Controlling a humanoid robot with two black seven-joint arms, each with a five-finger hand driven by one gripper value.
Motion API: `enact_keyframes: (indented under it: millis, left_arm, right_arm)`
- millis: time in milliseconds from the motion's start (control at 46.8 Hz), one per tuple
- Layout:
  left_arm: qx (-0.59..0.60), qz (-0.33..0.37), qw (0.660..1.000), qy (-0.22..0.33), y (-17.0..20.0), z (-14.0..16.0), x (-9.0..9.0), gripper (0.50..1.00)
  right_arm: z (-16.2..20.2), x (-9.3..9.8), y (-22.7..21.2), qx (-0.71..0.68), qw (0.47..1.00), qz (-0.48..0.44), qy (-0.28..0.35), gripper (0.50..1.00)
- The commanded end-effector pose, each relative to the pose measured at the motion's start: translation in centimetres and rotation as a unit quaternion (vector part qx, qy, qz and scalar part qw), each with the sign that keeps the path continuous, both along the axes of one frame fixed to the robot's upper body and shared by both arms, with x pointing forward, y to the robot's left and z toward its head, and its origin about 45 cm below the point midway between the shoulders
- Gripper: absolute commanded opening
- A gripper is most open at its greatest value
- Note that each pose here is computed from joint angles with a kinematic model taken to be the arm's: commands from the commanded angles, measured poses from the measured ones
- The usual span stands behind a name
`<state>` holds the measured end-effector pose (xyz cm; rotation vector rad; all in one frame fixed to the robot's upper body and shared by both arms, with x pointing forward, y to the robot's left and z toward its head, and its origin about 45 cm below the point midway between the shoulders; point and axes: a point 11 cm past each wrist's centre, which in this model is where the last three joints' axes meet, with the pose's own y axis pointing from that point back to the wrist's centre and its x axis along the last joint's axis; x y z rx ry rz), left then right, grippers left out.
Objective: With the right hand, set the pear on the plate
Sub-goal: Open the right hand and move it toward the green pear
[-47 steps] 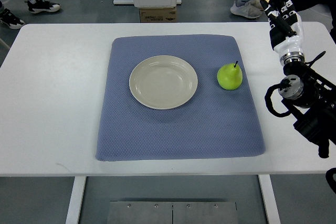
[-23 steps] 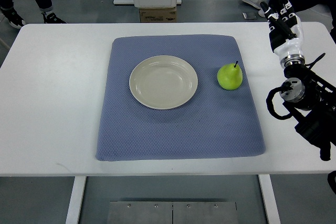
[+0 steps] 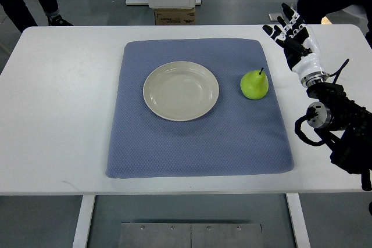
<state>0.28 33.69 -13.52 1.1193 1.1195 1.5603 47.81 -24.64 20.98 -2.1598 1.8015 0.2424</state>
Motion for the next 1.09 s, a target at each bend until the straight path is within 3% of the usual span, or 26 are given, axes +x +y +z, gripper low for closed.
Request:
enact_keyframes:
  millis: [0, 577, 1069]
  left_arm:
    - [0.000, 0.000, 1.000, 0.000, 0.0, 0.0, 0.0, 1.000]
    - [0.000, 0.000, 1.000, 0.000, 0.0, 0.0, 0.0, 1.000]
    - [0.000, 0.000, 1.000, 0.000, 0.0, 0.0, 0.0, 1.000]
  right_arm:
    - [-0.2, -0.2, -0.7, -0.036, 0.999, 0.009, -0.001, 1.000]
    - [1.0, -1.0, -4.3, -0.185, 0.981, 0.063, -0.011, 1.000]
    - [-1.9, -2.5, -3.0, -0.304, 0.944, 0.127, 0.002, 1.000]
